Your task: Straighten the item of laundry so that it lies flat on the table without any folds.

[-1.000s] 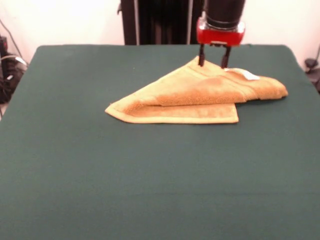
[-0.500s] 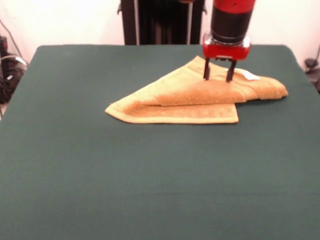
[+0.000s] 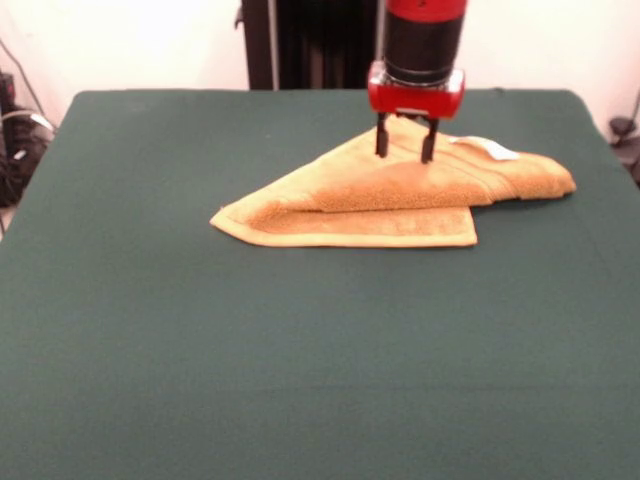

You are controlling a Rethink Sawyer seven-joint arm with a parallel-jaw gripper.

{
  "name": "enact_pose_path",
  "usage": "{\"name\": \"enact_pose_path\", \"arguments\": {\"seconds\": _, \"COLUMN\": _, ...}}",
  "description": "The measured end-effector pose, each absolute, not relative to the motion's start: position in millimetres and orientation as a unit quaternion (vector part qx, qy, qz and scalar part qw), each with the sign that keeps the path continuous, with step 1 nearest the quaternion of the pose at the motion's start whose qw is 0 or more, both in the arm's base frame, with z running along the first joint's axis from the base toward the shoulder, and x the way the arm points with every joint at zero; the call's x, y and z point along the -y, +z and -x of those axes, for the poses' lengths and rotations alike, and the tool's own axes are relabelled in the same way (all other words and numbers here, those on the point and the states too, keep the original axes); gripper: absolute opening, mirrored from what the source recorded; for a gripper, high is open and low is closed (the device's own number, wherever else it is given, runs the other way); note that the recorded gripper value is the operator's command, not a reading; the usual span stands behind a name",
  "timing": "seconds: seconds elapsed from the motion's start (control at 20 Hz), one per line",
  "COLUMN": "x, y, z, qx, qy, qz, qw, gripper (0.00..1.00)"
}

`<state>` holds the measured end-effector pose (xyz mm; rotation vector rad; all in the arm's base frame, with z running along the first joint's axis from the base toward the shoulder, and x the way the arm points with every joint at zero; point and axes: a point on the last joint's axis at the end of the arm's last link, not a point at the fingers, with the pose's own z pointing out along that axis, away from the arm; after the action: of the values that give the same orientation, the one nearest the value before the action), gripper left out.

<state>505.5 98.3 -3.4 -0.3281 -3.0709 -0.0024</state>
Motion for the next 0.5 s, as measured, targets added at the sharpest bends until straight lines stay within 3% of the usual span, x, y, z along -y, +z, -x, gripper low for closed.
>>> {"name": "enact_pose_path", "arguments": {"seconds": 0.5, "x": -92, "y": 0, "z": -473, "qx": 0.996, "qy": -0.007, "qz": 0.087, "qw": 0.029, "gripper": 1.00}}
